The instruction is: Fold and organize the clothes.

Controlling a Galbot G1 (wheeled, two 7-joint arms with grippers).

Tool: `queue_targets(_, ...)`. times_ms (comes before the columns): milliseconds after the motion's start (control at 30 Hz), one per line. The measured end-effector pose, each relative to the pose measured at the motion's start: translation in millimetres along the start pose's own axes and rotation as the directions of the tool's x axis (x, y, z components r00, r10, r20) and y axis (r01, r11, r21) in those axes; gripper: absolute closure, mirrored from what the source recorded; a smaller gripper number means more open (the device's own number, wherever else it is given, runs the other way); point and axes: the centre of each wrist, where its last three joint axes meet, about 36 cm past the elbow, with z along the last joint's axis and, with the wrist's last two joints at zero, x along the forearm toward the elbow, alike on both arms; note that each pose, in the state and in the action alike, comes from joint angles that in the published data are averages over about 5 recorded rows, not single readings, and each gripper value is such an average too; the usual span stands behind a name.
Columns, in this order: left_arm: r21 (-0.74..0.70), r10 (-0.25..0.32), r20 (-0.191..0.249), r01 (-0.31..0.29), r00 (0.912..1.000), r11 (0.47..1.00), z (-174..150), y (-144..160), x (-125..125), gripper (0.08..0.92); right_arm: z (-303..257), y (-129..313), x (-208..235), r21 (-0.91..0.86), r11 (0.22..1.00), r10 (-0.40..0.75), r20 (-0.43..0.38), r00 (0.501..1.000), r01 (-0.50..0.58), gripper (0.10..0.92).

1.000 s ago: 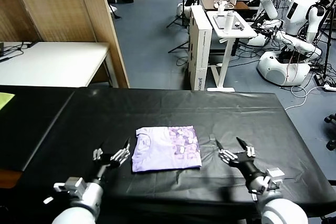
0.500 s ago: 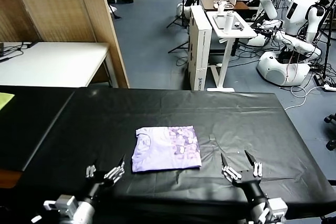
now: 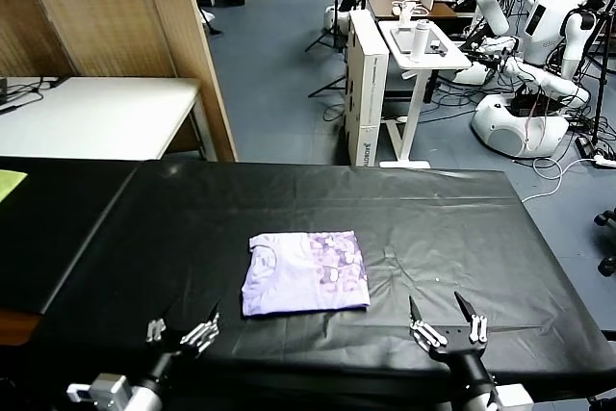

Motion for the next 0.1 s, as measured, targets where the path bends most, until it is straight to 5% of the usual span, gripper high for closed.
queue_targets(100, -0.001, -0.001, 0.0, 0.001, 1.0, 1.0, 0.1, 0.6, 0.5, 0.092, 0.0, 0.0, 0.5, -0.001, 1.0, 0.001, -0.001, 1.0, -0.001, 0.115)
